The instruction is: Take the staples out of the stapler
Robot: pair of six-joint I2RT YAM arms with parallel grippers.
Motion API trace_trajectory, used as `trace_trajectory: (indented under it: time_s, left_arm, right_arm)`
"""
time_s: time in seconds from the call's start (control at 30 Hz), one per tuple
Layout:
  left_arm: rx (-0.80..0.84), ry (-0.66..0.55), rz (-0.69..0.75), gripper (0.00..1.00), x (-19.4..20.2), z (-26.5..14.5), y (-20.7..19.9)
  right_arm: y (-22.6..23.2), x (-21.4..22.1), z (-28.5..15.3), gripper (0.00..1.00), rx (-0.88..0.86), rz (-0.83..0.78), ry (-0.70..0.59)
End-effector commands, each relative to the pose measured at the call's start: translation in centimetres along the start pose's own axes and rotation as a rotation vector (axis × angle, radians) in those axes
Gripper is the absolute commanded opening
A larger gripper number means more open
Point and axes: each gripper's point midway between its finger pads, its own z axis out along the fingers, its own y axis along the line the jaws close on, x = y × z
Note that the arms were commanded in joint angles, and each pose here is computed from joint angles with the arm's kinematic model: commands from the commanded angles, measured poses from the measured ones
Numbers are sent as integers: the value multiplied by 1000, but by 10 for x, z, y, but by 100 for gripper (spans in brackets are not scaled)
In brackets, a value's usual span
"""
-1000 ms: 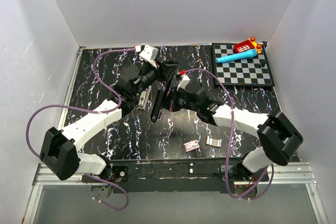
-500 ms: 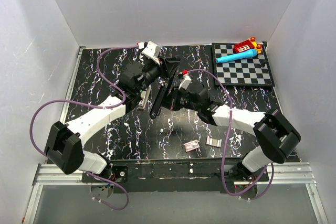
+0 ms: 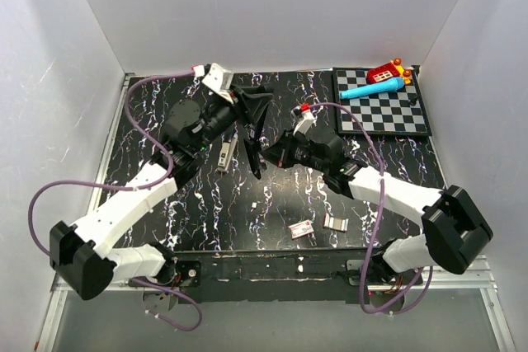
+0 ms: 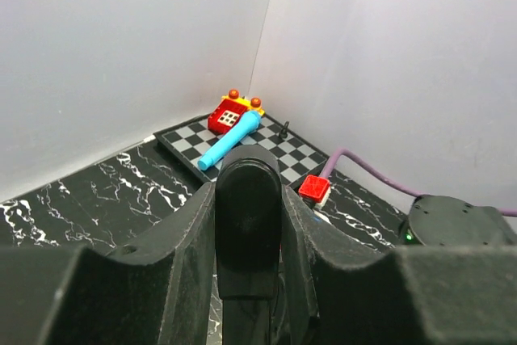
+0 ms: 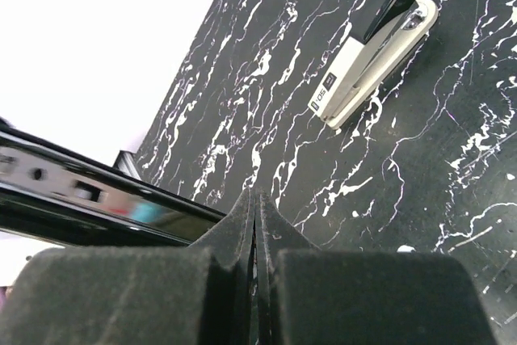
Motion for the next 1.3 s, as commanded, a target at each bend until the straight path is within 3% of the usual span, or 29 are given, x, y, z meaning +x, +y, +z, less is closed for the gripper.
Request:
trace_trajectory:
  time_s: [0.0,0.37,0.6,0.9,1.27]
  left_arm:
    - [46,-145,14,0,-68,-26,-21]
    - [16,-218,65,0,-108,-69,-28]
    - [7,-260,91,0,-131,-82,-32]
    - [-10,-275,79,0,-135,-82,-30]
    - [-69,-292,18,0,-136,-79,-19]
  right_arm:
    - [12,-15,-12,1,-3,-71,-31]
    - [16,-50,-69,1,161,-243,-91]
    - [36,-8,-95,1,65,-199,38]
    - [81,42,-78,1,-78,-158,157]
    - [102,50,-33,1,-95,-15,89]
